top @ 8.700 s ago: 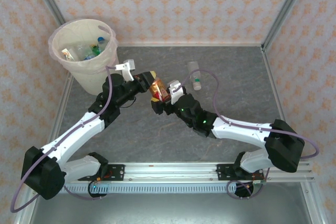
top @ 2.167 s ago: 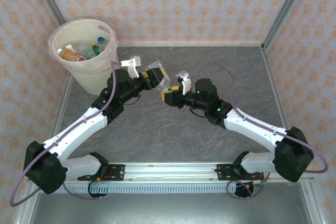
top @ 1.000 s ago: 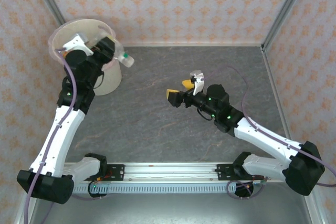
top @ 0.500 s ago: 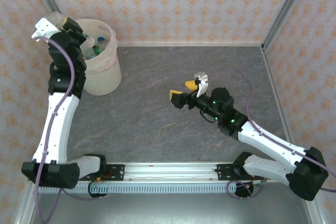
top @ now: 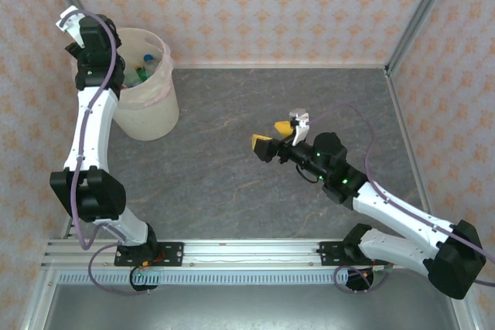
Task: Put the plastic bottles in the bin
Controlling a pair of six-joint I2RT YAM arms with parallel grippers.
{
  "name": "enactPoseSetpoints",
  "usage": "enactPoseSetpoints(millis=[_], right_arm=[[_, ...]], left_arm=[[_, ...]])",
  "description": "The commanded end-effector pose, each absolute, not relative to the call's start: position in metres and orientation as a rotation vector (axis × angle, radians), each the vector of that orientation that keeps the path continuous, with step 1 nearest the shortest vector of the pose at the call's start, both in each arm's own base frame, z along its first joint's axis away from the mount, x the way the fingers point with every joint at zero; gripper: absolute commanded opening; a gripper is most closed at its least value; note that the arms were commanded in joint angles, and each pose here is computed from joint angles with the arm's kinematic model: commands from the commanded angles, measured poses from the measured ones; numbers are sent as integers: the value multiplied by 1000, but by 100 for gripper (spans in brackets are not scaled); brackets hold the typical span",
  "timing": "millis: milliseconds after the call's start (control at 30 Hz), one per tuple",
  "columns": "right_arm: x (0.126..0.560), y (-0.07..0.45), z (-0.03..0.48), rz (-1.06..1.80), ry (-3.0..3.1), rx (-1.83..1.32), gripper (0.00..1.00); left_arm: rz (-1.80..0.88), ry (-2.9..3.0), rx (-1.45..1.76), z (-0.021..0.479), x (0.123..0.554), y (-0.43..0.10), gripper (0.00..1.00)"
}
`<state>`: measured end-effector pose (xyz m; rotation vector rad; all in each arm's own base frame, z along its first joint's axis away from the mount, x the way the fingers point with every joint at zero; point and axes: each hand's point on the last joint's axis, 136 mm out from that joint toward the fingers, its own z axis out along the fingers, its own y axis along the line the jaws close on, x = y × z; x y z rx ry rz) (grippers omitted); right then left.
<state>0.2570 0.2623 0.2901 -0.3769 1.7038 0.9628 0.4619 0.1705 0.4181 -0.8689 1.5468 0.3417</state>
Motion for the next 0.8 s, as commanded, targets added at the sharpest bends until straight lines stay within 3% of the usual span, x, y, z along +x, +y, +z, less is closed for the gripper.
enactPoseSetpoints(millis=[0,467,767], right_arm=[[255,258,299,962,1671,-355,100],[271,244,292,884,1693,-237,100],[270,244,294,887,1691,-234,100]], left_arm=[[293,1616,-875,415,463,166,99],[65,1599,-777,432,442,122,99],[203,1617,-816,413,453,150,99]])
